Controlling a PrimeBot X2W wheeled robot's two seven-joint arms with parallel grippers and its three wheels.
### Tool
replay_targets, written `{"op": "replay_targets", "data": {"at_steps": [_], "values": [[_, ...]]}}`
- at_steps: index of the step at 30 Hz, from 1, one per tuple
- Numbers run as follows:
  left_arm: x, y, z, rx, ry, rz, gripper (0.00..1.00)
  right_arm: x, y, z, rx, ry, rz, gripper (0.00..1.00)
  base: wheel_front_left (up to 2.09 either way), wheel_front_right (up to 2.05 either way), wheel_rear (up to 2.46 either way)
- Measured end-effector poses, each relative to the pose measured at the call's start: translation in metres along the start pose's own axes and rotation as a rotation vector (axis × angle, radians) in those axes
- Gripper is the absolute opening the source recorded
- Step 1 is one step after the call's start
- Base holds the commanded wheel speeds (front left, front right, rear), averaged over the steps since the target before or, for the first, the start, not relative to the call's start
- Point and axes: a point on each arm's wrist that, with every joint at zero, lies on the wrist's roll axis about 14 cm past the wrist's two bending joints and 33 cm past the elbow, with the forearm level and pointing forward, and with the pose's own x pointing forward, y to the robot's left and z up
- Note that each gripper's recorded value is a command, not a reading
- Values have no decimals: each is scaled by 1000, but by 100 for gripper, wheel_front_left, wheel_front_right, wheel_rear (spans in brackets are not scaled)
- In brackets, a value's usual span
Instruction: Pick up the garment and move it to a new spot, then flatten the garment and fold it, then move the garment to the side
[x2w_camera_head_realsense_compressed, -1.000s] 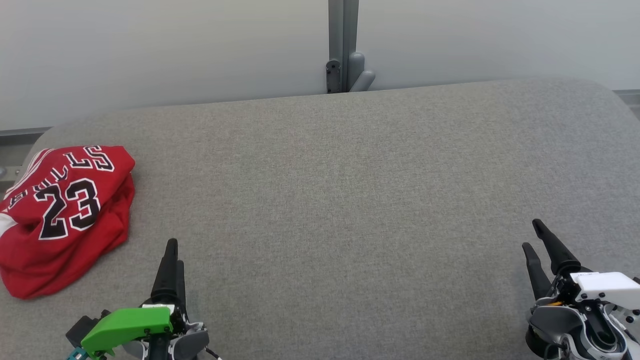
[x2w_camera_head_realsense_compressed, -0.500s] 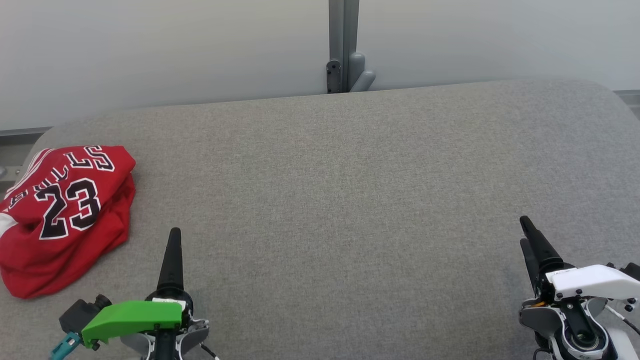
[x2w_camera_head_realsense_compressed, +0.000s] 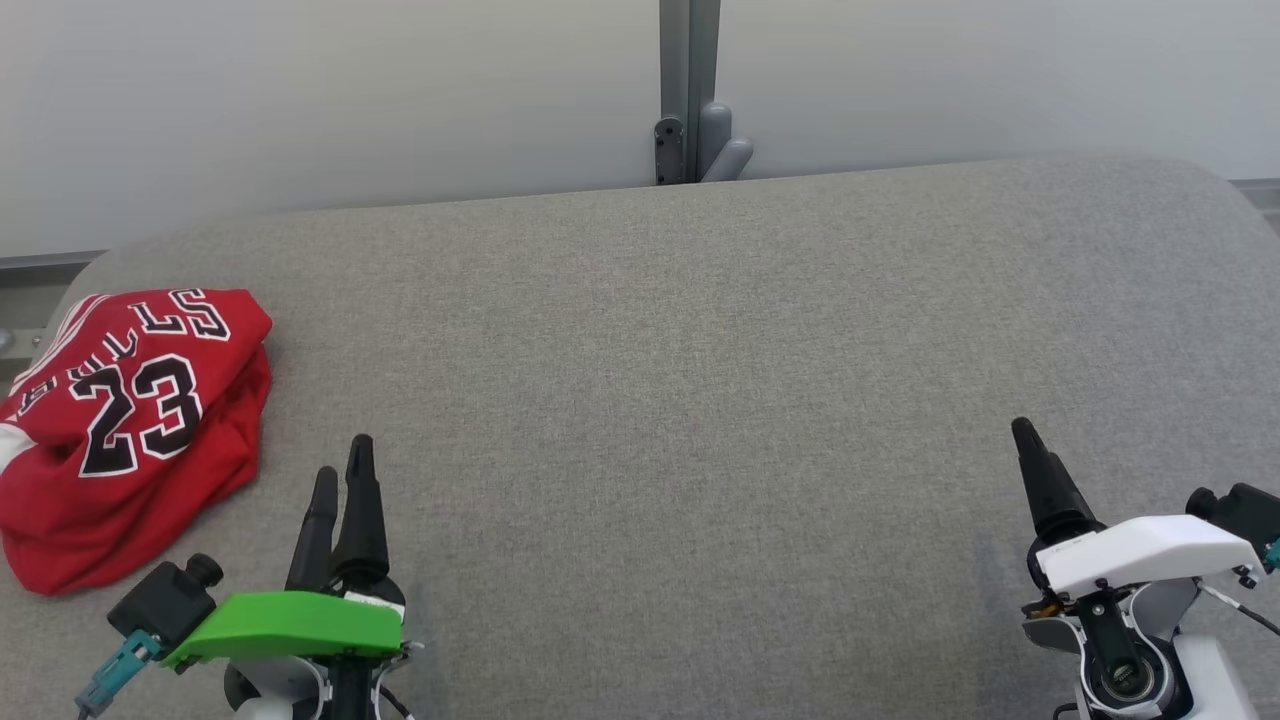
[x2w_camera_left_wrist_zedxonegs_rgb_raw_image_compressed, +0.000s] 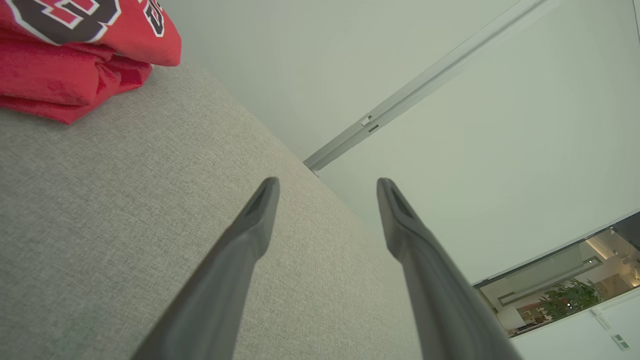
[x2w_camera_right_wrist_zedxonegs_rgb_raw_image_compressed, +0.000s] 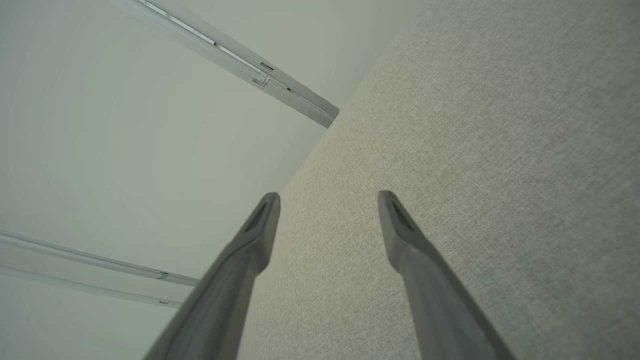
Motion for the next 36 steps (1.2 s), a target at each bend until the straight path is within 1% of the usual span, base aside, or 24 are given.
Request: {"op": "replay_targets", "data": {"at_steps": [6,13,18,20,26,36], "values": [[0,-11,-1,141,1,-29,100,-1,9,-3,-127,-3,24,100,0,0,0],[-2,-11,-4,227,7,-31,100,-2,27,-9,-274,-5,81,100,0,0,0],[-3,-16,-4,293,1,-47,100,-5,26,-8,-324,-21,82,100,0,0,0],[-3,-18,-4,336,0,-57,100,-6,29,-8,-358,-30,92,100,0,0,0],[-2,-25,-1,399,-17,-82,100,-7,38,-8,-429,-50,121,100,0,0,0],[-5,-26,-2,491,-20,-97,100,-10,54,-18,-533,-55,182,100,0,0,0]]}}
